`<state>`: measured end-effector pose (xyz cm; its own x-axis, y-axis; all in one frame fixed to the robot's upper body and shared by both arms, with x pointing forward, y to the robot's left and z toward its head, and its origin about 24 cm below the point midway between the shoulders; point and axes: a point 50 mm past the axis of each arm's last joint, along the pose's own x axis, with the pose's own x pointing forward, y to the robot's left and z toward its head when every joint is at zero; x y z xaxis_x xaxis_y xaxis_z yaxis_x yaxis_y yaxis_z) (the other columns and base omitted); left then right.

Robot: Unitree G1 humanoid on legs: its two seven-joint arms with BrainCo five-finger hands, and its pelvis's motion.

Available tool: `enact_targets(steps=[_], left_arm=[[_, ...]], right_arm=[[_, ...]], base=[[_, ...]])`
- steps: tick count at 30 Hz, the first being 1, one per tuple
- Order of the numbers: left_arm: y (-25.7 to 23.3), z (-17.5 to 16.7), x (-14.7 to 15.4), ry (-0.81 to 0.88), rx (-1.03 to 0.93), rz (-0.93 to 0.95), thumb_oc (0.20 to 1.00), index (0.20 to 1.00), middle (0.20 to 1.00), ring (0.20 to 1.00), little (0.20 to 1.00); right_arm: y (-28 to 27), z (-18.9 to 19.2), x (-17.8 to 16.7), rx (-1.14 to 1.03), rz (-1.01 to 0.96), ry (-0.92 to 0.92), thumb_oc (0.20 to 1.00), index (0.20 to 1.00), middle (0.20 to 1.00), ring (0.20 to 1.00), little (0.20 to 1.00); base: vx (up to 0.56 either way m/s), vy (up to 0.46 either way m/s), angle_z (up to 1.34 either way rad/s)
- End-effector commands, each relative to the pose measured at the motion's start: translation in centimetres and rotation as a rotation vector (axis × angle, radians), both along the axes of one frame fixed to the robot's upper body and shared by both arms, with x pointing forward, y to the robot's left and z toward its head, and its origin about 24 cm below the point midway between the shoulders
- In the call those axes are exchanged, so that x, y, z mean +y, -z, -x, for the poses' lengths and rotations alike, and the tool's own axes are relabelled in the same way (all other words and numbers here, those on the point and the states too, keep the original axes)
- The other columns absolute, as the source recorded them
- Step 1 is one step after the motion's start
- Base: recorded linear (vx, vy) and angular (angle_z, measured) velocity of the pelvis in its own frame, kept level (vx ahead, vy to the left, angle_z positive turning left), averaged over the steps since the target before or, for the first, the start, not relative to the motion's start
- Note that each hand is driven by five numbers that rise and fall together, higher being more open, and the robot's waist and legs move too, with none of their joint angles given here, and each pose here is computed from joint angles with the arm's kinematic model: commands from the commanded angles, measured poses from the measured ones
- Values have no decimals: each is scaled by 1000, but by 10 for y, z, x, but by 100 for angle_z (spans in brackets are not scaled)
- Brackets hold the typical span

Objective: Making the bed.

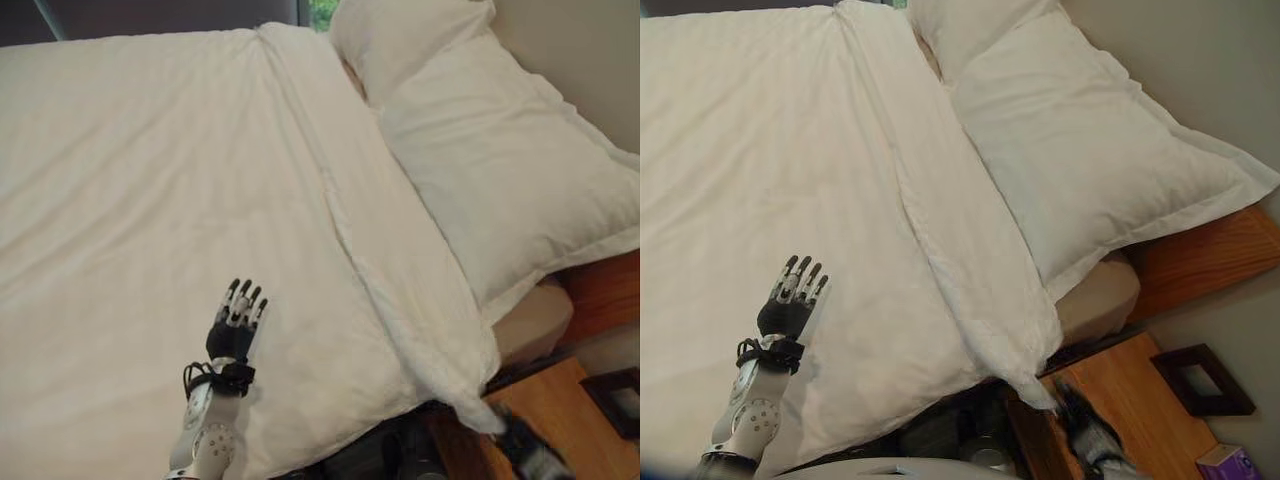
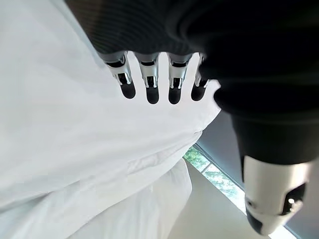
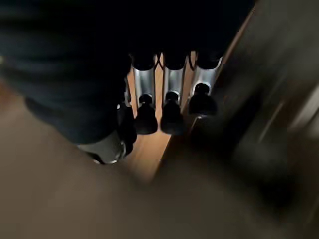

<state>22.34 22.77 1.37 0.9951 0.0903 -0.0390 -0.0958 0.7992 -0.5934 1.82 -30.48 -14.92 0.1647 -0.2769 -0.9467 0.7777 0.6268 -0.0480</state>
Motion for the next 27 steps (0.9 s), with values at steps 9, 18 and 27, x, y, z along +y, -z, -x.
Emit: enact_targets(steps=[9,18,27], left_arm=[[-10,-2,2,-25,-71,-12,1000,1000,1000,1000,1000],[-16,-10,-8,13,-101,-67,1000,1000,1000,1000,1000],[-28,-21,-35,78,-149,-56,1000,1000,1000,1000,1000]], right_arm=[[-3,85,9,279,-32,15,200,200,200,200,200],[-17,-10,-26,-245,196,254,200,200,200,200,200],[-160,-176,-16,-1130,499,62,200,200,200,200,200]], base=[[-74,24,-2],[-87,55,-9],[-30,31,-2]])
